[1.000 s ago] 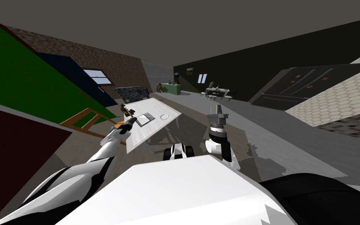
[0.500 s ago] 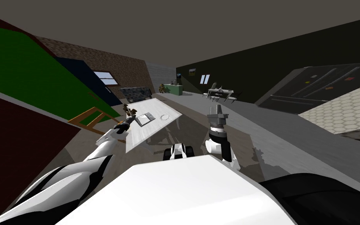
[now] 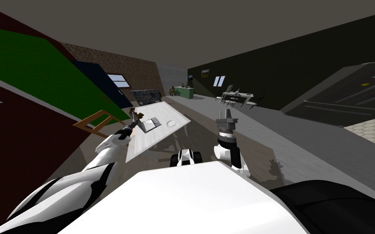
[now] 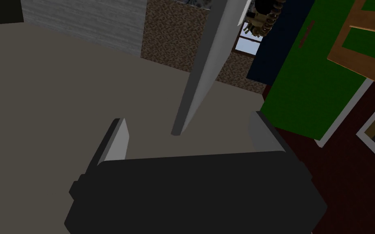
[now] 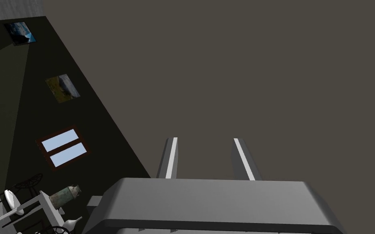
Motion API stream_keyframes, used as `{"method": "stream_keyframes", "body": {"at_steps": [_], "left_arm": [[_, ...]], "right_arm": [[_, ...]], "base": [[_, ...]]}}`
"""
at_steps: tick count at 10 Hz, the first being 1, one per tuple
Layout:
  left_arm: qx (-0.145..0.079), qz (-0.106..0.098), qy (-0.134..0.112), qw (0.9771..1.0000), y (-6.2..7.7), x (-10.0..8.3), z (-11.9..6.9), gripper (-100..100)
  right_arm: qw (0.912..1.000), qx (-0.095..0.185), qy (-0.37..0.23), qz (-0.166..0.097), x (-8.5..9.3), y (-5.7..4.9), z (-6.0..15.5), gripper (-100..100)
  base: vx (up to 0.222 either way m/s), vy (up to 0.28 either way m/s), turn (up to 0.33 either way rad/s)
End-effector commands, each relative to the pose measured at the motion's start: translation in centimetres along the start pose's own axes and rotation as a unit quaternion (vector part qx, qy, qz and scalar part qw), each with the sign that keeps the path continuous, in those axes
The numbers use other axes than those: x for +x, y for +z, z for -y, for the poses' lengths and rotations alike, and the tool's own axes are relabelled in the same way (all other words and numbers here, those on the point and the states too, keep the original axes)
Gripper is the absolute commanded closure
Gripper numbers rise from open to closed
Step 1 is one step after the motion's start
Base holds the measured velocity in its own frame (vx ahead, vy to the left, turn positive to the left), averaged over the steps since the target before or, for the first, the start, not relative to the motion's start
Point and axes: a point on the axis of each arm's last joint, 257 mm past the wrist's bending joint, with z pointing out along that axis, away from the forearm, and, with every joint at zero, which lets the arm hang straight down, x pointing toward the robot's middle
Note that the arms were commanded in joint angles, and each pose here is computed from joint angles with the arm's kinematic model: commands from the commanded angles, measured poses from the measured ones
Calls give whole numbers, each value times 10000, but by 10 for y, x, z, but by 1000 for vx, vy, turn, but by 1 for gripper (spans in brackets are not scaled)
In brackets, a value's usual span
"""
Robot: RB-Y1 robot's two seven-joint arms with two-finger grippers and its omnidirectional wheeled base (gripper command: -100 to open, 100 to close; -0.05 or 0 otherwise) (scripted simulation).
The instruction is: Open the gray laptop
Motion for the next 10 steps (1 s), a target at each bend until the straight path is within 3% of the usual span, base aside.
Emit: {"method": "stream_keyframes", "body": {"at_steps": [1, 10], "left_arm": [[-21, 48, 116, 9999, -1, -4, -2, -100], [-700, 239, 113, 9972, 16, -9, 6, -100]], "right_arm": [[10000, 0, 0, 0, 0, 0, 0, 0], [10000, -1, 0, -2, 0, 0, 0, 0]], "base": [[58, -41, 34], [-84, 96, -152]]}}
